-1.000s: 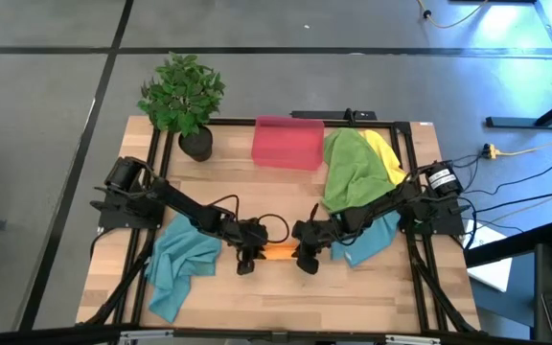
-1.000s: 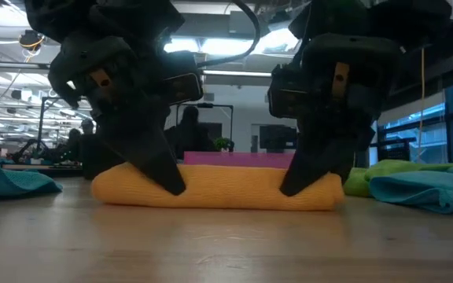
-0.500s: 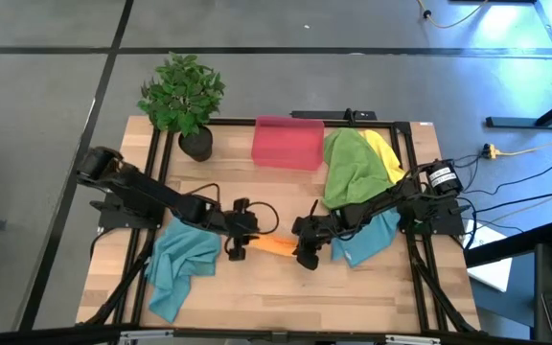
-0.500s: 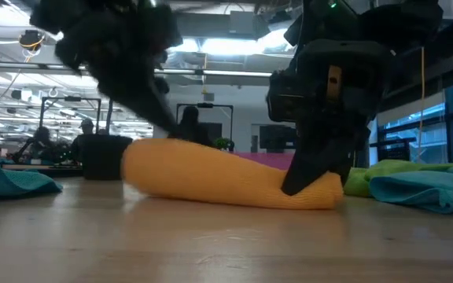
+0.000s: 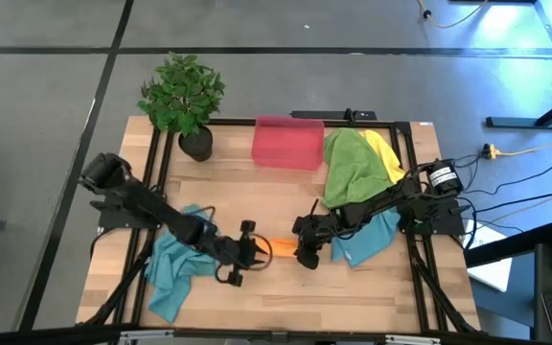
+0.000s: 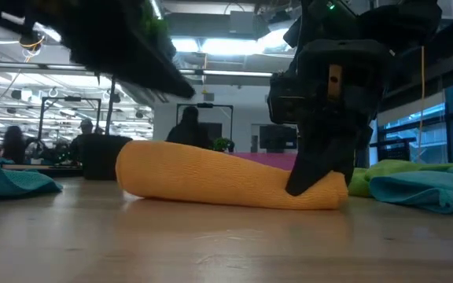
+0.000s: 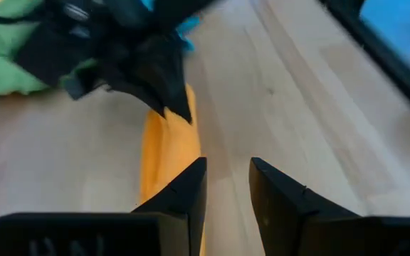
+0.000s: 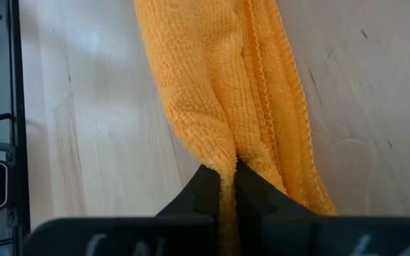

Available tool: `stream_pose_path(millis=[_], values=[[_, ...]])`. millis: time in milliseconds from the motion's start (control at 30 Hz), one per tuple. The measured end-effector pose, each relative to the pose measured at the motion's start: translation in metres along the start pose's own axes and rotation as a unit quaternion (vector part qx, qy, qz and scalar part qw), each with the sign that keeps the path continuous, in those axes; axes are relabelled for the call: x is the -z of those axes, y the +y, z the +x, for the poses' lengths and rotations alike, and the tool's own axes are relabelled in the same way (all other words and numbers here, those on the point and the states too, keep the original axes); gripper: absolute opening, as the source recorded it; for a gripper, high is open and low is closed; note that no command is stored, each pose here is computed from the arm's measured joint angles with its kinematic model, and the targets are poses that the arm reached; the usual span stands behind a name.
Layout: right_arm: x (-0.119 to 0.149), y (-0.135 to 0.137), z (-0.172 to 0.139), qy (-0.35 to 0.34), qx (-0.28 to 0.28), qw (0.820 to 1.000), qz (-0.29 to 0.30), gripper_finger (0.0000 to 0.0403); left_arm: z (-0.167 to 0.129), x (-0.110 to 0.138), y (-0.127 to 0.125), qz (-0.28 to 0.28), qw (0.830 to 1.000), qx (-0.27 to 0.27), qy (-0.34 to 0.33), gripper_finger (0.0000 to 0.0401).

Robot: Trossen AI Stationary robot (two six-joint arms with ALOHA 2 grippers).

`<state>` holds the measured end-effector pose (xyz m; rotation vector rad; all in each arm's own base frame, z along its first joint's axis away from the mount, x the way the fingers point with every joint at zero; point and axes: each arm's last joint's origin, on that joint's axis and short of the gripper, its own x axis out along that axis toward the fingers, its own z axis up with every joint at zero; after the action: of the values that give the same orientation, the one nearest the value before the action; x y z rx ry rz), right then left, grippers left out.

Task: Roll microfiber towels into tight, uniform cylinder then place into a basket
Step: Roll the orange towel

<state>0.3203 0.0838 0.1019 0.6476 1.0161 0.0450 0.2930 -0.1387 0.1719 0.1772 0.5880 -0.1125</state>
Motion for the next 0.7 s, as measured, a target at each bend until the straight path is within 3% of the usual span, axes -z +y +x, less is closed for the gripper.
stream_pose_path(millis=[300, 700], values=[[0.0, 0.0, 0.0, 0.0, 0.0, 1.0, 0.0, 0.0017, 0.053, -0.002, 0.0, 0.023, 0.999, -0.022, 0.04, 0.0095], [0.0, 0.0, 0.0, -0.001, 0.001, 1.0, -0.002, 0.0017, 0.062, 0.009, 0.018, 0.007, 0.995, -0.024, 0.098, 0.0095]])
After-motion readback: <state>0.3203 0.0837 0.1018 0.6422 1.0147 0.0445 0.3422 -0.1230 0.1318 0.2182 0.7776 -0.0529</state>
